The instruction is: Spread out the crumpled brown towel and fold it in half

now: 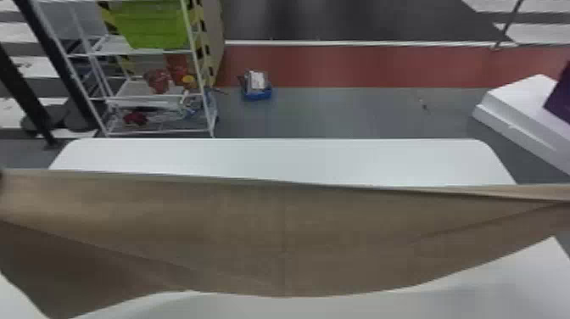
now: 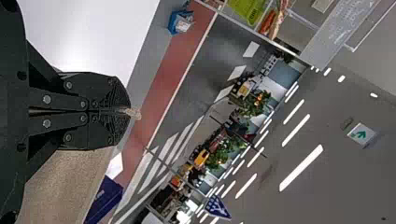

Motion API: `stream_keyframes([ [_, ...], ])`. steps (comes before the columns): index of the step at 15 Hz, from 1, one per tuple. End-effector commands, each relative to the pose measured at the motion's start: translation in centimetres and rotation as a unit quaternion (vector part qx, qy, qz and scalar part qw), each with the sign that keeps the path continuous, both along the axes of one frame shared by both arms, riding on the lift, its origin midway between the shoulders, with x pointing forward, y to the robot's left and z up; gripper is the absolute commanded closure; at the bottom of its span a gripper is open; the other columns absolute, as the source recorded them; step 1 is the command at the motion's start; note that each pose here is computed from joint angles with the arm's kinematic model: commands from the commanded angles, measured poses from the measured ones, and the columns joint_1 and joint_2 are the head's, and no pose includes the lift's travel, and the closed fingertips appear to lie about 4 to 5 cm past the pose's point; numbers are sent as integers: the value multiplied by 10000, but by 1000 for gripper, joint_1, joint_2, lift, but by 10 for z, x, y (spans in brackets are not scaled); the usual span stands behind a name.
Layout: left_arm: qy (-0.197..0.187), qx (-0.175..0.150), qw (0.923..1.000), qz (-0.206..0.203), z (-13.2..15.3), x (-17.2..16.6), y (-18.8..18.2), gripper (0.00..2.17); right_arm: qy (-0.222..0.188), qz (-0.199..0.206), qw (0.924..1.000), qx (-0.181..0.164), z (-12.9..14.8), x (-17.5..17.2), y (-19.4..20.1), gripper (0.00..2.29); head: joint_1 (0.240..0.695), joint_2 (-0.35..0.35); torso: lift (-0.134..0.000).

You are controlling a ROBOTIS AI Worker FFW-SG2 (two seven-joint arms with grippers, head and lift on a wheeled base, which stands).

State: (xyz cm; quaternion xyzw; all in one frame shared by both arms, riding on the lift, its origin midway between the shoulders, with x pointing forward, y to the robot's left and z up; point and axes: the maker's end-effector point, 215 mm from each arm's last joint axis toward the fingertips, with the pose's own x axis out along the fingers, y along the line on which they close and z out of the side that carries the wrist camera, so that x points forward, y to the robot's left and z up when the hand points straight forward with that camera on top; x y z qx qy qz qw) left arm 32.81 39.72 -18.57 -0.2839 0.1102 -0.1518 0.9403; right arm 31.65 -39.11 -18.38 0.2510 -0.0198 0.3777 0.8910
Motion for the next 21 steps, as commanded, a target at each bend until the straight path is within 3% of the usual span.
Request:
stream_keyframes([
  [1,-108,-137,9998,-11,9,-12,4,1332,-8,-80,9999,122,6,-27,-4,2250,695,11,-124],
  [5,-388,-263,9989,-50,32,-37,12,1332,177,-384,9989,198,0,-61,-13,2250,695,10,-124],
  [8,-315,-302,9990,-16,26,-35,14,1332,443,-336,9983,187,-15,-57,-9,2250,695,11,-124],
  [11,262,-203,9994,-88,-15,-4,-1,1332,1029,9,9946,153,-66,-19,20,2250,695,27,-124],
  [13,404,139,9991,-57,-39,34,-12,1332,1202,116,9924,235,-95,10,31,2250,695,40,-124],
  [16,158,576,9981,125,-53,86,-18,1355,1275,123,9911,356,-113,43,27,2250,695,44,-124],
  [17,175,562,9981,160,-59,97,-17,1355,1260,52,9913,385,-115,52,20,2250,695,38,-124],
  [21,94,778,9964,311,-83,136,-12,1355,1343,-469,9898,7,-145,93,-13,2250,695,-5,-124],
])
